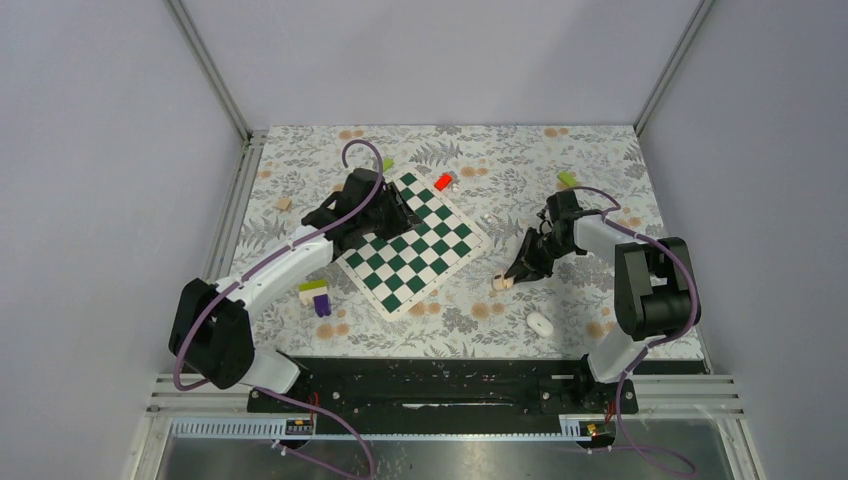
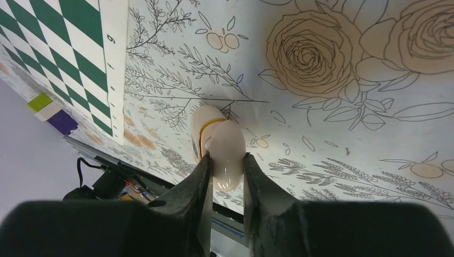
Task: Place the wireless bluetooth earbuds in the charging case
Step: Place the charging case at the center of the board.
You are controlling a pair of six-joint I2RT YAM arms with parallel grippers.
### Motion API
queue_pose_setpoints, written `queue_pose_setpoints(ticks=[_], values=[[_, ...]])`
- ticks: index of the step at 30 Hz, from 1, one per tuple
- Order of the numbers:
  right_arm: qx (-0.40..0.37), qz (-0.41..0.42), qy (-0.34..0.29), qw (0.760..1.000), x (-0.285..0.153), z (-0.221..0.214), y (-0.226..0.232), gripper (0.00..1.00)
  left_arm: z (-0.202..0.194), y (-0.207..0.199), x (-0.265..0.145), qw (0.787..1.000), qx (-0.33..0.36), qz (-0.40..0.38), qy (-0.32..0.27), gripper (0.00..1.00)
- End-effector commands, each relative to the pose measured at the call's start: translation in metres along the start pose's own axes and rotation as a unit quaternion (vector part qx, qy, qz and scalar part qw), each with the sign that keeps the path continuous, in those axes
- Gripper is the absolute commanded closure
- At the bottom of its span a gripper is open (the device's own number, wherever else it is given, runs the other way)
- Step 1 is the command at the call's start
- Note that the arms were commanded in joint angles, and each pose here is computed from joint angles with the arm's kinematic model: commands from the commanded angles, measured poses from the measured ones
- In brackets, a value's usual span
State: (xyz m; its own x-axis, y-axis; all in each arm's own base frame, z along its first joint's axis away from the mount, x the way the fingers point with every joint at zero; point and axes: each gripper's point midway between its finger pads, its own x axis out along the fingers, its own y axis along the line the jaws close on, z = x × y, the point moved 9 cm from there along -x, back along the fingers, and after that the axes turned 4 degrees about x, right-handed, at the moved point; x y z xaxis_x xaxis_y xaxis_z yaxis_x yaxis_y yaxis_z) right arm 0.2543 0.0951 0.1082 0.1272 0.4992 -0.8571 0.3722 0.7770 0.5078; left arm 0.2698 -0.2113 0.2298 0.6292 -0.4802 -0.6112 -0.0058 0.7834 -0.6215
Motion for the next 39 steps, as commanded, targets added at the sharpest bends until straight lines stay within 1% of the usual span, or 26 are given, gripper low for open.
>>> queue_pose_setpoints(ticks=[1,2,4,6,8,10,16,21,23,26,31,35,37,39], values=[[-0.016,-0.034,-0.023,0.999,-0.01,0.003,-0.003,1.0,0.014,-0.017,-0.004,0.999,0.002,-0.033,-0.02,0.65],[-0.016,-0.032,-0.023,0.999,-0.01,0.003,-0.002,0.97,0.014,-0.018,-0.004,0.999,0.002,-0.034,-0.02,0.65],[-0.017,-0.031,-0.024,0.999,-0.013,0.001,-0.001,0.76,0.014,-0.018,-0.004,0.999,0.003,-0.035,-0.019,0.65],[-0.021,-0.038,-0.032,0.999,-0.017,0.001,-0.001,0.59,0.014,-0.018,-0.005,0.999,0.003,-0.036,-0.02,0.65],[-0.025,-0.05,-0.046,0.997,-0.024,0.0,-0.001,0.5,0.014,-0.018,-0.005,0.999,0.004,-0.036,-0.02,0.65],[-0.029,-0.055,-0.06,0.996,-0.03,0.0,0.001,0.47,0.013,-0.018,-0.005,0.999,0.004,-0.035,-0.019,0.65],[-0.039,-0.036,-0.084,0.995,-0.041,-0.003,0.01,0.46,0.013,-0.017,-0.003,0.999,0.004,-0.036,-0.016,0.65],[-0.092,-0.073,-0.079,0.99,-0.036,-0.011,0.02,0.33,0.012,-0.018,-0.001,0.999,0.004,-0.039,-0.012,0.66],[-0.1,-0.091,-0.079,0.988,-0.035,-0.013,0.024,0.31,0.012,-0.018,0.0,0.999,0.004,-0.04,-0.01,0.66],[-0.092,-0.102,-0.091,0.986,-0.035,-0.013,0.028,0.3,0.012,-0.019,0.0,0.999,0.005,-0.04,-0.01,0.66],[-0.082,-0.112,-0.134,0.981,-0.04,-0.005,0.034,0.31,0.011,-0.019,0.001,0.999,0.009,-0.041,-0.007,0.66],[-0.093,-0.12,-0.135,0.979,-0.044,-0.002,0.041,0.32,0.01,-0.02,0.0,0.999,0.012,-0.044,-0.005,0.66],[-0.088,-0.141,-0.135,0.977,-0.043,-0.004,0.037,0.32,0.011,-0.02,-0.001,0.999,0.014,-0.042,-0.009,0.66],[-0.066,-0.154,-0.14,0.976,-0.04,-0.006,0.032,0.3,0.01,-0.018,0.0,0.999,0.014,-0.04,-0.009,0.66]])
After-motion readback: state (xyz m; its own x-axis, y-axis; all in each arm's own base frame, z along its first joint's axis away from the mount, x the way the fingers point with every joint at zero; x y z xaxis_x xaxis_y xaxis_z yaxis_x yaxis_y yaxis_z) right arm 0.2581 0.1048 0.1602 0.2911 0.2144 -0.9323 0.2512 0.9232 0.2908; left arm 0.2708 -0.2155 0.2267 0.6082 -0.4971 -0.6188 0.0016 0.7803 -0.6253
